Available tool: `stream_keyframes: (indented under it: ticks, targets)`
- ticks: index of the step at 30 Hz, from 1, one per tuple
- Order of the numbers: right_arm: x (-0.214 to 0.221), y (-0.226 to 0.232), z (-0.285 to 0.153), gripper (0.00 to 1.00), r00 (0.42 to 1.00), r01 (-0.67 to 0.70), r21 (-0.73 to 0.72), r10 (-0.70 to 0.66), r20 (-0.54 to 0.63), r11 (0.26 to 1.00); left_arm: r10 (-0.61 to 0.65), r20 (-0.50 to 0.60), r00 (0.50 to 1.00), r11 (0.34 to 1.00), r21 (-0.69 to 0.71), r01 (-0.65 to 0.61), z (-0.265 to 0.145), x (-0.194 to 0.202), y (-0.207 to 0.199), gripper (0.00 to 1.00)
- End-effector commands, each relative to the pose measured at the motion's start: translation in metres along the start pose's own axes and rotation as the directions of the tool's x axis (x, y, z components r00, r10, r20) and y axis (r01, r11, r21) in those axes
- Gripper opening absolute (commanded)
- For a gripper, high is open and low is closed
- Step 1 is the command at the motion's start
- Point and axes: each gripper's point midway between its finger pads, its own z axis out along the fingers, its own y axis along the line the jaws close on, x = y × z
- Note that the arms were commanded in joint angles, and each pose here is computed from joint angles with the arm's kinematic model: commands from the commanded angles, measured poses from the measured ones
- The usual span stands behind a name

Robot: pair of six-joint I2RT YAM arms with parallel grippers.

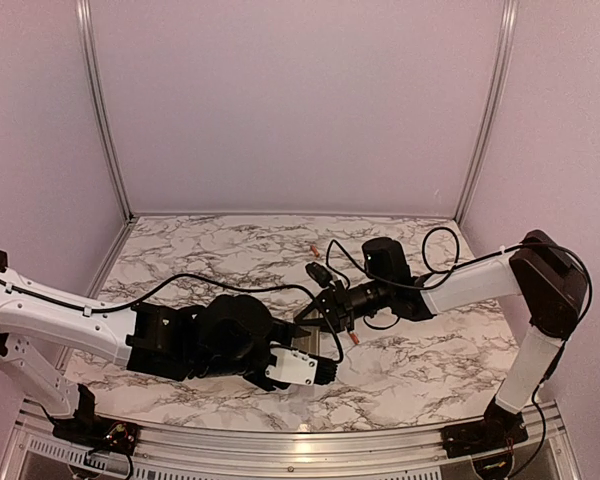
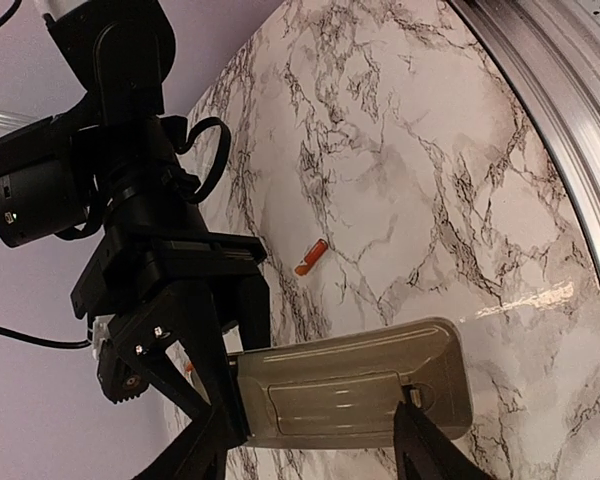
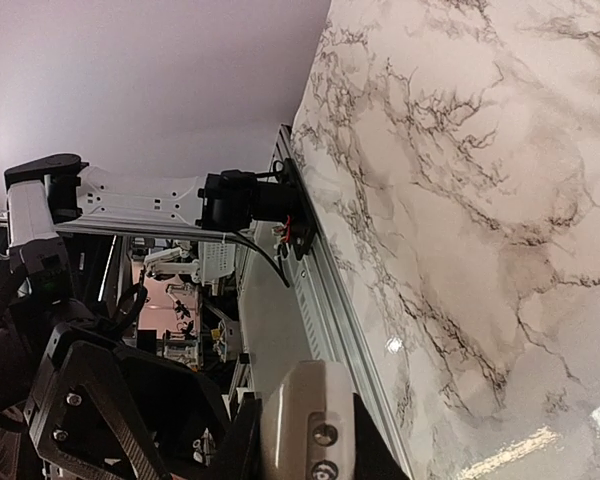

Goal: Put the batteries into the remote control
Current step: Remove the battery cover from the remote control.

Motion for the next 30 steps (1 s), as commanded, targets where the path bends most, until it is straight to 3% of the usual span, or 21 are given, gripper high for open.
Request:
stream_keyframes:
  ticks: [1,30]
  targets:
    - [-0.004,0.025,0.001,0.00,0.997,0.074,-0.027,-0.074,-0.004,0.997,-0.038,0.000,0.999,0.998,0.056,0.038,0.005,-0.001,-0.004,0.59]
    - [-0.004,0.031,0.002,0.00,0.995,0.097,-0.028,-0.097,-0.001,0.995,-0.077,-0.022,0.997,0.990,0.120,0.079,0.021,0.008,-0.014,0.60]
